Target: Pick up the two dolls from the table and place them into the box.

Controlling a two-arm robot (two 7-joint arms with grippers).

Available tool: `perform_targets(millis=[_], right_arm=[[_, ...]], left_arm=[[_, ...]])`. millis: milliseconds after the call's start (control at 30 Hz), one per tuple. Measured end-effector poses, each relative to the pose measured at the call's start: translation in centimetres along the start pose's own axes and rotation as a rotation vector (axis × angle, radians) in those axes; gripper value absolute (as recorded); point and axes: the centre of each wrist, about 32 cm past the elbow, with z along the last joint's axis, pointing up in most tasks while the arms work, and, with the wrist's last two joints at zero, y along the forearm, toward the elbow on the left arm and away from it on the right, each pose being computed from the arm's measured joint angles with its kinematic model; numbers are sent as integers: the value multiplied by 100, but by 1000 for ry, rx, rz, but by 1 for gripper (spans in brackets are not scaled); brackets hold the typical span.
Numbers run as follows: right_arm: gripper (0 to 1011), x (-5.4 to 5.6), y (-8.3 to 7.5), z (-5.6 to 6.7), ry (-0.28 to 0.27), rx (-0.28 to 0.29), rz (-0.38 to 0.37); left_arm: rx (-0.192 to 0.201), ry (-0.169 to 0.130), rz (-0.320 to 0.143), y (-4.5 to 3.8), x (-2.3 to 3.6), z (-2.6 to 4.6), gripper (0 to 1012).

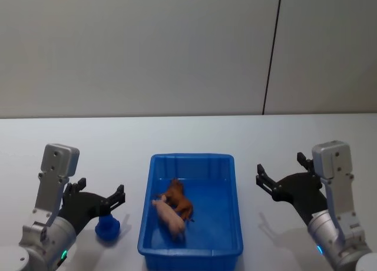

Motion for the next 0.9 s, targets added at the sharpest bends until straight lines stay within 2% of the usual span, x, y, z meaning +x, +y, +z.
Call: perform_targets(millis=[467, 900], right_arm=[[1001, 0, 0, 0, 0, 0, 0], [1001, 0, 0, 0, 0, 0, 0]], left_arm=[[51, 43, -20, 54, -2, -115, 1001], [96, 62, -30, 51, -18, -199, 1001]])
